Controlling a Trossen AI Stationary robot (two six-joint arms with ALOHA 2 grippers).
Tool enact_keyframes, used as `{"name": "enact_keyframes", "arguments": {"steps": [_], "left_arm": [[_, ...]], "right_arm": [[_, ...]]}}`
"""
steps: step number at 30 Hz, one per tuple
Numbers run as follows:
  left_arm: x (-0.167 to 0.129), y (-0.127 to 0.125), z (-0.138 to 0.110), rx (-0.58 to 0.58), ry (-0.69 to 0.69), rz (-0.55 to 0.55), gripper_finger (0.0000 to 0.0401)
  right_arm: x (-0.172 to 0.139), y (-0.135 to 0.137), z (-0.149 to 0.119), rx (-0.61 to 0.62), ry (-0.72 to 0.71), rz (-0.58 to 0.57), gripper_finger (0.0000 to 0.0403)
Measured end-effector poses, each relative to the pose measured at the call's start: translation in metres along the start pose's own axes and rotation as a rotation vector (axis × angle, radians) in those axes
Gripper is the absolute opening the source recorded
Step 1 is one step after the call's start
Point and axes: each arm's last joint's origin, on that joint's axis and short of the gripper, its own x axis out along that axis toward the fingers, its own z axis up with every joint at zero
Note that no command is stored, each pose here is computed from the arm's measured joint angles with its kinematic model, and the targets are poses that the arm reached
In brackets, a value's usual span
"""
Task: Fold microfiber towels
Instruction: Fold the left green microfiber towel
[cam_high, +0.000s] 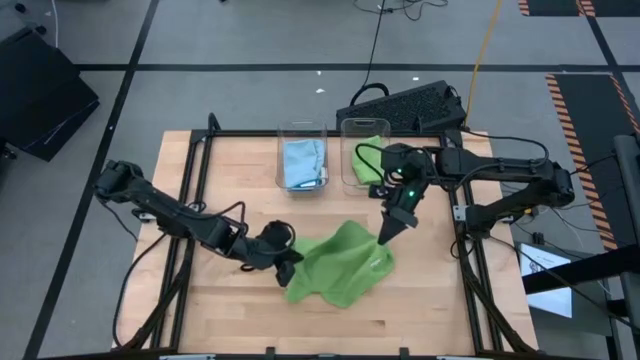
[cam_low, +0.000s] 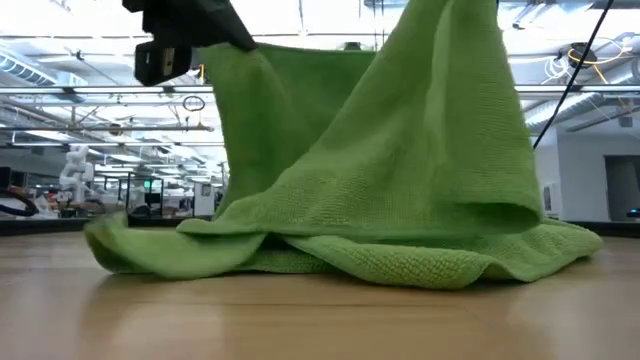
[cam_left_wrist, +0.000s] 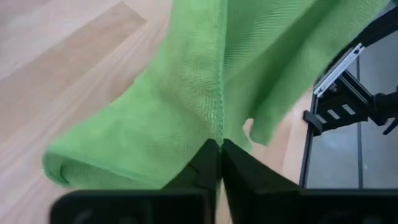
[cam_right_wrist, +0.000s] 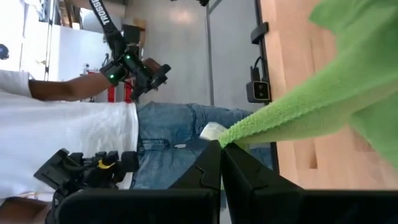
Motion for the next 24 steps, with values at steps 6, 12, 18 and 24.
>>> {"name": "enact_keyframes", "arguments": {"steps": [6, 12, 18, 24], "left_arm": [[0.000, -0.001, 0.000, 0.040, -0.005, -0.005, 0.0006], [-0.001, 0.005, -0.002, 0.083, 0.027, 0.046, 0.0004], [-0.028, 0.005, 0.019, 0.097, -0.035, -0.017, 0.0003], [-0.066, -0.015, 0.049, 0.056, -0.079, -0.151, 0.0002]], "right_arm": [[0.000, -0.001, 0.001, -0.005, -0.024, -0.027, 0.0000], [-0.001, -0.004, -0.001, -0.026, -0.019, -0.054, 0.0000], [-0.009, -0.010, -0.004, 0.015, -0.058, -0.146, 0.0000], [-0.016, 0.009, -0.021, 0.055, -0.078, -0.101, 0.0000]]}}
